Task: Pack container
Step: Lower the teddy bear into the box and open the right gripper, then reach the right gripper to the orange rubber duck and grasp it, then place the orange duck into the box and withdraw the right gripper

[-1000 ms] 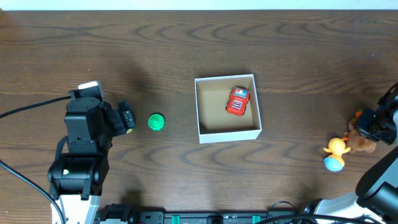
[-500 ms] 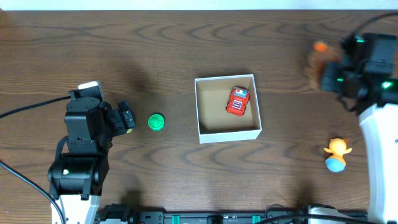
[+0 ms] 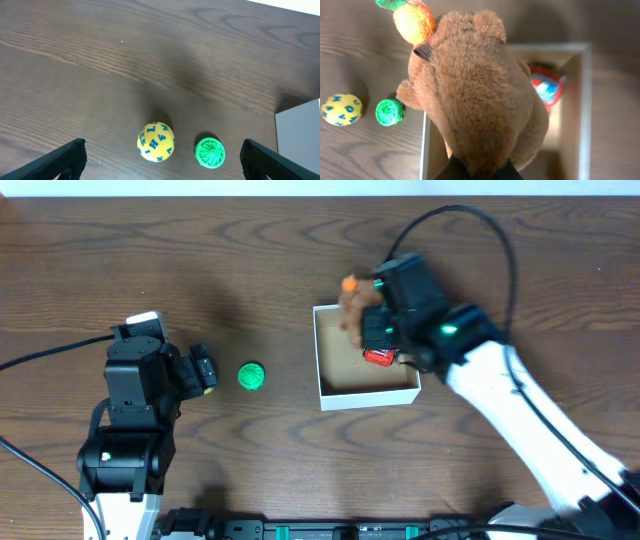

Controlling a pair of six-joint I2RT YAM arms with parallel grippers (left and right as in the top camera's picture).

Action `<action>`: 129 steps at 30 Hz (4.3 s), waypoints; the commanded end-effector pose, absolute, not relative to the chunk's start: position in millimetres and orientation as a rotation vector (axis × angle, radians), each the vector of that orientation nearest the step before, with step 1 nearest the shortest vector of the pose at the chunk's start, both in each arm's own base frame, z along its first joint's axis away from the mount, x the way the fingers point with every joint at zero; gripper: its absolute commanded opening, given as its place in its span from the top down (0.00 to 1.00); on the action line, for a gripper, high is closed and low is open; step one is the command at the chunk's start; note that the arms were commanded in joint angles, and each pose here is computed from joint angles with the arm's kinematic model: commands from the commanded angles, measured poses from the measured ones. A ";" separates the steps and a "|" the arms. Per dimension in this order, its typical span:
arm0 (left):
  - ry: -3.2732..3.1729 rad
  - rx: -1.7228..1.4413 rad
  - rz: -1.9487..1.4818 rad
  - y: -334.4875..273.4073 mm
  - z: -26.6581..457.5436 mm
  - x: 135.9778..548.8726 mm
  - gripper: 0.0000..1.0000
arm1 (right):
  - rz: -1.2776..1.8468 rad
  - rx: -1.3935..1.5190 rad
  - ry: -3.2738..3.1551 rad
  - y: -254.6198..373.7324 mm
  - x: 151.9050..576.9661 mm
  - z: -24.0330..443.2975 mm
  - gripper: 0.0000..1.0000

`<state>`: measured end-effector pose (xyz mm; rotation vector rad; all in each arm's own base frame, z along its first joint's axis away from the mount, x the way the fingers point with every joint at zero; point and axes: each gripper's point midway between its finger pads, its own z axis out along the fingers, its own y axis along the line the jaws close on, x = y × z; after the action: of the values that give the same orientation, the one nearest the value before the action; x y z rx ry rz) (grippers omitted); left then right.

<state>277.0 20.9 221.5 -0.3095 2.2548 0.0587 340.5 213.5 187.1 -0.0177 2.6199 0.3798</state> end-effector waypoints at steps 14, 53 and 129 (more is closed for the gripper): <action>2.244 -0.323 0.062 23.1 228.9 276.5 0.02 | 0.277 0.283 2.806 238.3 360.0 72.5 0.95; 2.244 -0.323 0.062 23.1 228.9 276.5 0.02 | -0.065 1.163 2.489 -86.5 275.9 229.8 0.01; 2.256 -0.323 0.064 23.1 225.6 274.9 0.02 | 0.252 -0.362 2.741 201.0 318.5 89.1 0.87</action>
<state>273.5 21.0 217.6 -0.3099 2.2763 0.0630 319.5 200.0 93.7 -0.3556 2.7282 0.2746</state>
